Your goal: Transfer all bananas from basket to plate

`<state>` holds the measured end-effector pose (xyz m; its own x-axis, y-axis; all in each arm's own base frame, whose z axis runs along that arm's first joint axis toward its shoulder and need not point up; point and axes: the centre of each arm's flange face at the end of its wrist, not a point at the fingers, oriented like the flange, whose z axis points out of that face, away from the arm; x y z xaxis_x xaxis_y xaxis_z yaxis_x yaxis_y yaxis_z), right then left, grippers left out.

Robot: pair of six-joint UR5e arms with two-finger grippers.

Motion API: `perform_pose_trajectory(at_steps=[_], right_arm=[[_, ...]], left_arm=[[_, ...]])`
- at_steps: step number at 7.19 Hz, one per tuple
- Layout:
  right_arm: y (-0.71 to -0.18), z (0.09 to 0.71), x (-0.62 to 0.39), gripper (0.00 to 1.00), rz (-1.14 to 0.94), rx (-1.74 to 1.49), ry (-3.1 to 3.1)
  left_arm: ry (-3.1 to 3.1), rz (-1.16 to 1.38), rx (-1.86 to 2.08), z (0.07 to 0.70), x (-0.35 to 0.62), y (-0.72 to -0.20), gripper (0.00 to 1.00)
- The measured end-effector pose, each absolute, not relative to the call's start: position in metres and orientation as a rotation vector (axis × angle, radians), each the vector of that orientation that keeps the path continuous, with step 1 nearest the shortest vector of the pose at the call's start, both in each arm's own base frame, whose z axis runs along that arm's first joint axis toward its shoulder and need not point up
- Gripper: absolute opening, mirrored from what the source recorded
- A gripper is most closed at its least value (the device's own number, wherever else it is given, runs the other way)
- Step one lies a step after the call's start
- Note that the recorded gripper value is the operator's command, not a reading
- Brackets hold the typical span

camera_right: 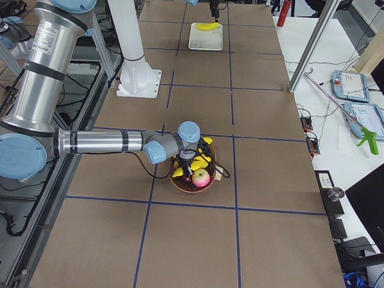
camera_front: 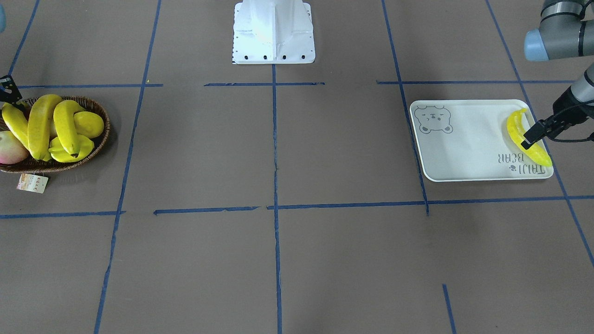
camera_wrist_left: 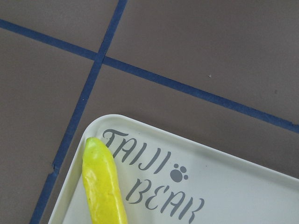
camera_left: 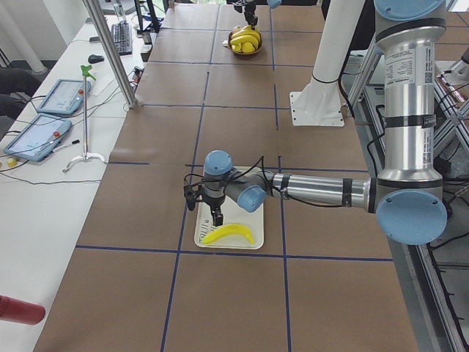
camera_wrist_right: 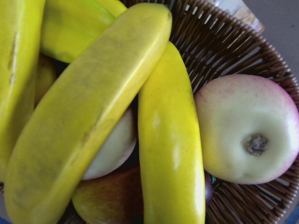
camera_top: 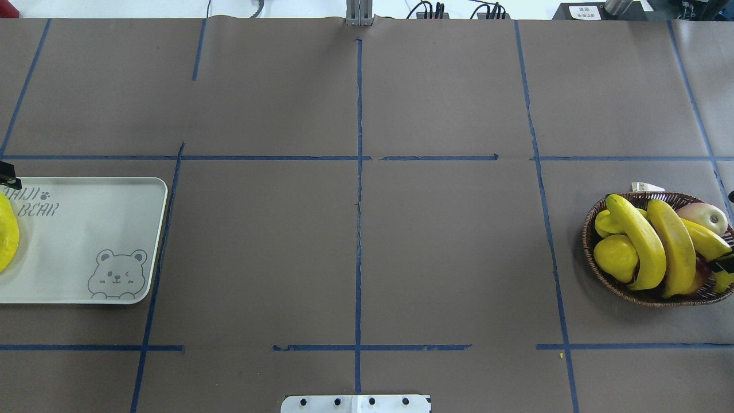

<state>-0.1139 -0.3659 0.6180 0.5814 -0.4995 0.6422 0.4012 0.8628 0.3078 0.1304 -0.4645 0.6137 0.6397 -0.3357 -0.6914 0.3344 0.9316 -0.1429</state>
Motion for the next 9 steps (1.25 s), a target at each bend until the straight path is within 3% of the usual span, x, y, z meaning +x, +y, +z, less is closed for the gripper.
perform_pose_trajectory(at_steps=[6,9], right_arm=[[-0.402,0.558,-0.087,0.04,-0.425,0.238,-0.81],[-0.438,0.49,-0.099,0.04,-0.363,0.25,-0.839]], left_arm=[[0.796,-0.382,0.003,0.608,0.133,-0.467,1.0],[0.923,-0.298,0.16,0.552,0.143,-0.472,1.0]])
